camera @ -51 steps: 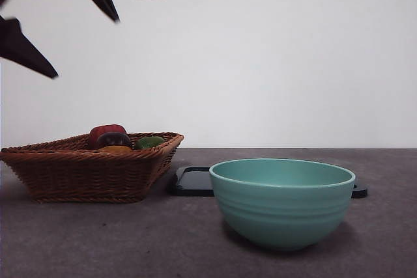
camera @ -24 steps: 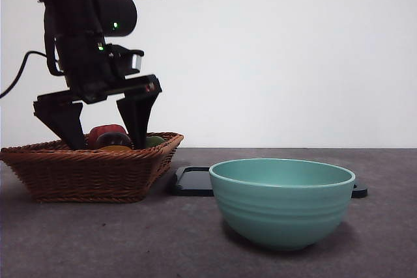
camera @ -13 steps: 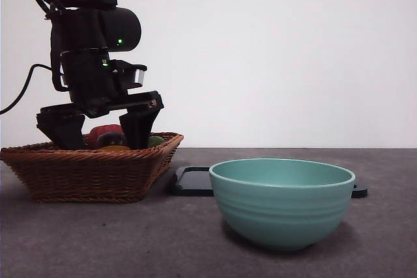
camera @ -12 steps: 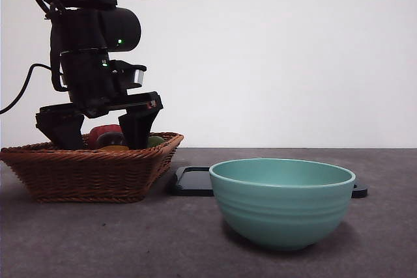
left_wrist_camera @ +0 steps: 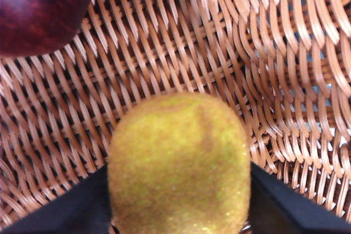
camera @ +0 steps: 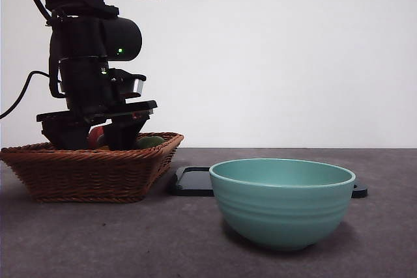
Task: Pick up the wifruite, put it on the bowl, pick up the plate, put it on desk
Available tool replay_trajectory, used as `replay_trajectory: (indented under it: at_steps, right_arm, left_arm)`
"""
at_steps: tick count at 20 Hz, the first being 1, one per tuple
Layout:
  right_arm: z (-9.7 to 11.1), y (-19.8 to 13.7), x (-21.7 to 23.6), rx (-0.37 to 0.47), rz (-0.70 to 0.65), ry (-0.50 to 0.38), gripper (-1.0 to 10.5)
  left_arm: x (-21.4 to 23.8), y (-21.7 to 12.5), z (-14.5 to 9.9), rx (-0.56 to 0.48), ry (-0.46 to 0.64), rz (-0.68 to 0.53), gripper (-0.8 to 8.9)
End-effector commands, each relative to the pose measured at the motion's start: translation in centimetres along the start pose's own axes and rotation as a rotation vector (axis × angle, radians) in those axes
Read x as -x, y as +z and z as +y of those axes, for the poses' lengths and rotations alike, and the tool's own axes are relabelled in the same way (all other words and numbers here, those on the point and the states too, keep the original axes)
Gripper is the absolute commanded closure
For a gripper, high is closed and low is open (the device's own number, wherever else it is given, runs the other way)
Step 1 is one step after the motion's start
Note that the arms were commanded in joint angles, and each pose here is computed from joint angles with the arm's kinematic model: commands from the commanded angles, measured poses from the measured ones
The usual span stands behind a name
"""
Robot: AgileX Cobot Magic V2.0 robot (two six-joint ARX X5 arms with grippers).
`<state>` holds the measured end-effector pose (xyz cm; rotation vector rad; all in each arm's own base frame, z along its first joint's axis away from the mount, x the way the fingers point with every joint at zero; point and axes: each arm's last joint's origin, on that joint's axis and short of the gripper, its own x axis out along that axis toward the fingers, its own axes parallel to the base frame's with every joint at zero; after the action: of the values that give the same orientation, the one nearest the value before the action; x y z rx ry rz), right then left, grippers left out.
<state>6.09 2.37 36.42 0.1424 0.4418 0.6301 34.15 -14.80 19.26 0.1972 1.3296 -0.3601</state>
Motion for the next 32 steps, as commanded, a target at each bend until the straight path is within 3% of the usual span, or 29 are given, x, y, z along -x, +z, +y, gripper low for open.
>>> replay_trajectory:
  at_steps: [1, 5, 9, 15, 22, 27, 32]
  right_arm:
    - [0.2, 0.4, 0.3, 0.012, -0.02, 0.005, 3.5]
    - [0.2, 0.4, 0.3, 0.012, -0.02, 0.005, 3.5]
    - [0.2, 0.4, 0.3, 0.012, -0.021, 0.005, 3.5]
    - [0.2, 0.4, 0.3, 0.013, -0.02, 0.005, 3.5]
    - [0.2, 0.4, 0.3, 0.013, -0.02, 0.005, 3.5]
    - [0.2, 0.4, 0.3, 0.013, -0.02, 0.006, 3.5]
    - [0.3, 0.4, 0.4, 0.012, -0.02, 0.006, 3.5]
  left_arm:
    - [-0.1, 0.7, -0.2, -0.001, 0.002, -0.015, 5.87]
    - [1.5, 1.5, -0.4, 0.01, 0.001, -0.013, 5.95]
    - [4.9, 2.1, -0.7, 0.129, 0.001, 0.003, 5.95]
    - [9.7, -0.1, -3.5, 0.134, -0.013, 0.028, 5.95]
    - [14.3, -3.8, -10.4, 0.005, -0.091, -0.043, 5.95]
    - [14.1, -5.9, -17.0, -0.095, -0.175, -0.067, 5.95]
    - [12.0, -6.4, -20.9, -0.179, -0.196, -0.076, 5.95]
